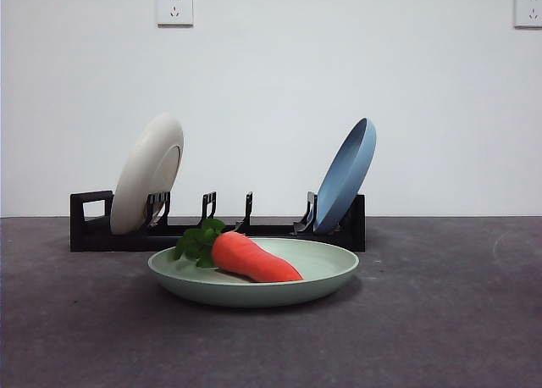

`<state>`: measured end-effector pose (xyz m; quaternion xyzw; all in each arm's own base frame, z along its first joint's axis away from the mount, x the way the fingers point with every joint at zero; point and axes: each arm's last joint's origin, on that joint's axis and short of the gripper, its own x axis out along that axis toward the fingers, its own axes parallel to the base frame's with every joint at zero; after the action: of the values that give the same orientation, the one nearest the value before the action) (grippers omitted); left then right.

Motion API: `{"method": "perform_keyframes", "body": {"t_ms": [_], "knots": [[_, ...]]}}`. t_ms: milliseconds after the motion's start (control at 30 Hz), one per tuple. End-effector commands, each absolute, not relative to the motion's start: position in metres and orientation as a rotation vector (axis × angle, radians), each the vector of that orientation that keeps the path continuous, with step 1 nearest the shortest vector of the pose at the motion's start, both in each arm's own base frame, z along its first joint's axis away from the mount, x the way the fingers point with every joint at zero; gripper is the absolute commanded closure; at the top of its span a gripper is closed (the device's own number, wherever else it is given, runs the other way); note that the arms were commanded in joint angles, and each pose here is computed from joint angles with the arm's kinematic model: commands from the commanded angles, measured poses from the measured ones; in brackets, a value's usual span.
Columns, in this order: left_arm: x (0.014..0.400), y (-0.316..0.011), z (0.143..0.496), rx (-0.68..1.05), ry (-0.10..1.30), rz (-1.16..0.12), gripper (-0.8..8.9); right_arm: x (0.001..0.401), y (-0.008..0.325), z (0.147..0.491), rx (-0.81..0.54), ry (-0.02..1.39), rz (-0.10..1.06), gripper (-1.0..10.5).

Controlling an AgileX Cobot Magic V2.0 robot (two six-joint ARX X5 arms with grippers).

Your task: Take the green plate from the plate rack,put the plate on the table,take the carrot from the table,put the carrot in the plate

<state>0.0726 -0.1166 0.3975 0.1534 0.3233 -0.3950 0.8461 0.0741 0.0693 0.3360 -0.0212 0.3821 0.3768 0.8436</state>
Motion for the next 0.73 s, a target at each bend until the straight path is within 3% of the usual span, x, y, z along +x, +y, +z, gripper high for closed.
{"method": "perform_keyframes", "body": {"t_ms": [33,400,567,733], "knots": [[0.072,-0.117,0.397,0.321,0.682,-0.831,8.16,0.074,0.069,0.336,-0.052,0.796,0.799,9.4],[0.074,-0.116,0.399,0.325,0.651,-0.798,8.16,0.074,0.069,0.336,-0.052,0.796,0.799,9.4],[0.089,-0.103,0.413,0.349,0.455,-0.669,8.16,0.074,0.069,0.336,-0.052,0.796,0.799,9.4],[0.104,-0.067,0.444,0.189,0.169,-0.534,8.16,0.074,0.069,0.336,-0.052,0.796,0.799,9.4]]}}
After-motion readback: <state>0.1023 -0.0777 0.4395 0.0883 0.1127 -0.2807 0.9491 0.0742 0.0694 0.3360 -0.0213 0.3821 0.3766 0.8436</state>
